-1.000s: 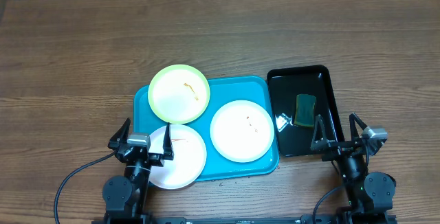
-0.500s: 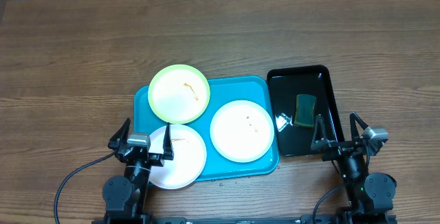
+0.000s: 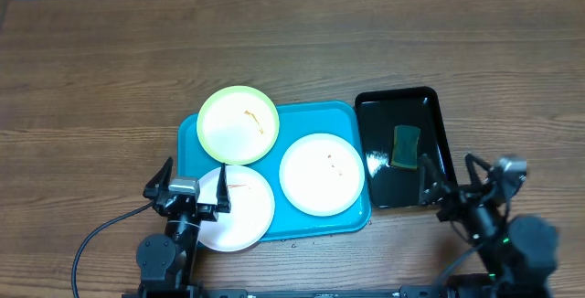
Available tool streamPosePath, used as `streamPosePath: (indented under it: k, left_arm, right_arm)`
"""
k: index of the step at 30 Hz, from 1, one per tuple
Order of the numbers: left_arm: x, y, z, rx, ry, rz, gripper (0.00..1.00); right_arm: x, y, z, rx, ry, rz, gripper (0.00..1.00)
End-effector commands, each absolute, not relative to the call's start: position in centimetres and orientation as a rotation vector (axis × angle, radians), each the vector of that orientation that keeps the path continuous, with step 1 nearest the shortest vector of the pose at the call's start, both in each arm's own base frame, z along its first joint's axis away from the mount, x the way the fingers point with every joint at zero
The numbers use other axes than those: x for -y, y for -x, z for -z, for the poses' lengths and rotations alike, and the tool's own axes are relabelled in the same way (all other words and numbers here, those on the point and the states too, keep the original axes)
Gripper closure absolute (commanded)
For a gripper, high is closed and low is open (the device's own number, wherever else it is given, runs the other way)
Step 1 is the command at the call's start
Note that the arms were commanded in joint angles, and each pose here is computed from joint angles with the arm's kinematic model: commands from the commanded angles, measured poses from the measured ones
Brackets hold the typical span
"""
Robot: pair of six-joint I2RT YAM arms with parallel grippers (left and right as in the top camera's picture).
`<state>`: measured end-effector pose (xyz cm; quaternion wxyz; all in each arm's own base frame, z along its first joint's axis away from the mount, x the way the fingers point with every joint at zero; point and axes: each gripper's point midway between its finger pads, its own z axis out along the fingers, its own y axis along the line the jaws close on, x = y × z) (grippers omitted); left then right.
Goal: Clean dirty plates on tray and stack at the side
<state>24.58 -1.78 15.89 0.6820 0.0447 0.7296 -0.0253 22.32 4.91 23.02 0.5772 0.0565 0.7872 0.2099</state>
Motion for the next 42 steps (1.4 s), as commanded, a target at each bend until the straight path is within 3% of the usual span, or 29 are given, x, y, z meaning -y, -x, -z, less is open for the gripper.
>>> streamPosePath:
  k: [1, 11, 16, 25, 28, 29, 30, 36, 38, 39, 40, 42]
  left_arm:
    - [1.5, -24.6, -17.4, -1.574, -0.078, 0.043, 0.00]
    - [2.5, -21.9, -28.8, -1.621, -0.003, 0.213, 0.00]
    - [6.4, -22.1, -34.1, -1.855, -0.148, 0.428, 0.00]
    - [10.1, -25.1, -38.7, -2.316, -0.164, 0.767, 0.00]
    - [12.3, -25.2, -36.9, -2.434, -0.180, 0.950, 0.01]
    - [12.7, -25.2, -35.4, -2.504, -0.174, 0.951, 0.08]
    - [12.8, -25.1, -34.0, -2.572, -0.157, 0.929, 0.00]
    - [12.3, -24.6, -23.8, -2.926, 0.071, 0.470, 0.00]
    - [13.9, -24.9, -21.8, -2.929, 0.052, 0.465, 0.00]
    - [14.4, -25.0, -21.3, -2.923, 0.023, 0.468, 0.03]
    - [14.9, -25.3, -20.2, -2.920, -0.002, 0.458, 0.26]
    - [16.0, -25.4, -18.2, -2.935, 0.039, 0.469, 0.48]
  right_arm:
    - [-5.2, -22.7, -27.8, -1.915, -0.081, -0.462, 0.00]
    - [-6.3, -25.2, -31.7, -2.382, -0.064, -0.469, 0.00]
    - [-6.5, -26.3, -29.9, -2.502, -0.085, -0.475, 0.00]
    - [-6.0, -24.8, -26.8, -2.683, -0.166, -0.448, 0.00]
    - [-5.1, -23.9, -26.1, -2.733, -0.194, -0.374, 0.00]
    - [-4.9, -23.6, -25.9, -2.746, -0.200, -0.359, 0.00]
    - [-4.9, -23.4, -25.8, -2.756, -0.202, -0.359, 0.00]
    - [-4.9, -23.1, -25.7, -2.770, -0.205, -0.358, 0.00]
    - [-4.9, -23.2, -25.7, -2.762, -0.204, -0.359, 0.00]
    - [-4.9, -23.3, -25.7, -2.760, -0.204, -0.360, 0.00]
    - [-4.9, -23.4, -25.6, -2.759, -0.209, -0.361, 0.00]
    - [-4.9, -23.3, -25.0, -2.774, -0.211, -0.359, 0.00]
